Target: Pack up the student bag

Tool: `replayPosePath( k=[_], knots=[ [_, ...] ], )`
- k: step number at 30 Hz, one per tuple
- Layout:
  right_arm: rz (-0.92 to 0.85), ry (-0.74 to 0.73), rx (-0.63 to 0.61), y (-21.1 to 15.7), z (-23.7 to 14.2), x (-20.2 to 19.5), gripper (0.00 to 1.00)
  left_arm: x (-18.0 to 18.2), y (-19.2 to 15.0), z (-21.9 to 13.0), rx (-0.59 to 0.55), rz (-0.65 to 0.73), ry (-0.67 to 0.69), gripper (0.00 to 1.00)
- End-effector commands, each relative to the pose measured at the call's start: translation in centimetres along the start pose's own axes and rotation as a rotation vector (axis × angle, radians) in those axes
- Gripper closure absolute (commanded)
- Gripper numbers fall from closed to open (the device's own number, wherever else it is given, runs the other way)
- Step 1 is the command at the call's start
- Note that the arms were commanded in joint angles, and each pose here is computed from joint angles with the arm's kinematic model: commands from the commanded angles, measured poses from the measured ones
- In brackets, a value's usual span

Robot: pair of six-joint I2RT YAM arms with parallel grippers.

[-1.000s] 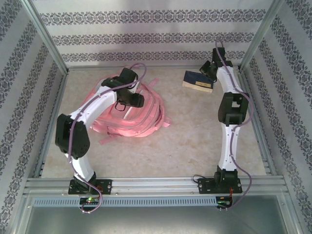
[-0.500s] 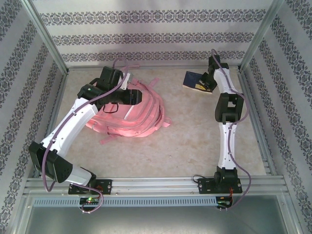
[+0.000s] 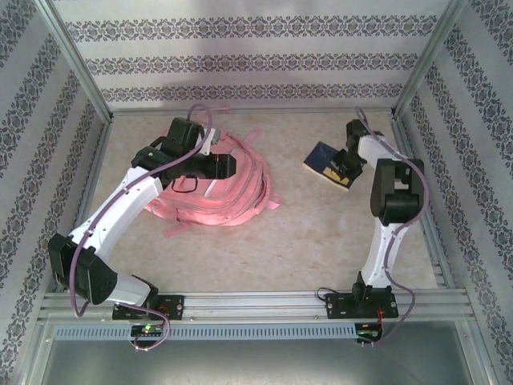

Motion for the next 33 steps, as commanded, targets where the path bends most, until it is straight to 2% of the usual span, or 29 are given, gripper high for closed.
replayPosePath(
  k=[1,4,8,10,11,14,19,25,29,33],
  knots=[
    [0.114,0.03,0.048,-3.8,0.4,-2.2,1.0,-1.5,0.0,0.4,-0.016,-0.009,-0.071,0.32],
    [0.096,0.04,0.041,-8.0,-0.5,-3.4,1.0,-2.5,-0.6,2.0,0.006,-0.025,-0.092,0.32],
    [-0.039,0.09,0.062,-13.9,-2.2,-3.3,1.0,-3.9,-1.5,5.8,0.076,-0.076,-0.138,0.32],
    [-0.112,0.098,0.01,-15.1,-4.3,-3.7,1.0,-4.5,-2.2,7.9,0.113,-0.074,-0.13,0.32],
    [-0.144,0.111,-0.028,-15.3,-5.6,-4.0,0.94,-5.0,-2.6,9.1,0.139,-0.069,-0.127,0.32],
    [-0.224,0.157,-0.168,-13.9,-9.1,-5.1,0.63,-5.9,-3.3,12.7,0.202,-0.084,-0.131,0.31],
    [-0.248,0.167,-0.26,-9.5,-9.9,-5.8,0.41,-7.3,-3.0,18.8,0.277,-0.13,-0.182,0.31],
    [-0.292,0.116,-0.214,-4.9,-6.2,-4.4,0.36,-9.3,-2.3,24.4,0.316,-0.112,-0.199,0.31],
    [-0.299,0.075,-0.173,-3.9,-3.3,-4.1,0.35,-9.1,-2.1,27.0,0.318,-0.129,-0.153,0.31],
    [-0.299,0.125,-0.108,-3.8,-1.7,-3.7,0.35,-8.7,-2.1,28.6,0.34,-0.135,-0.117,0.31]
  ],
)
Point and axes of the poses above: each hand's point on the last joint's axis, 136 mm out from that joint toward the fingers, its own z axis out along the fingers, its own x axis along the line the jaws close on, y = z × x, the point moved 9 cm from there along -z, back along the fingers, and after that the axes turned 1 degree about z, right-handed, at the moved point
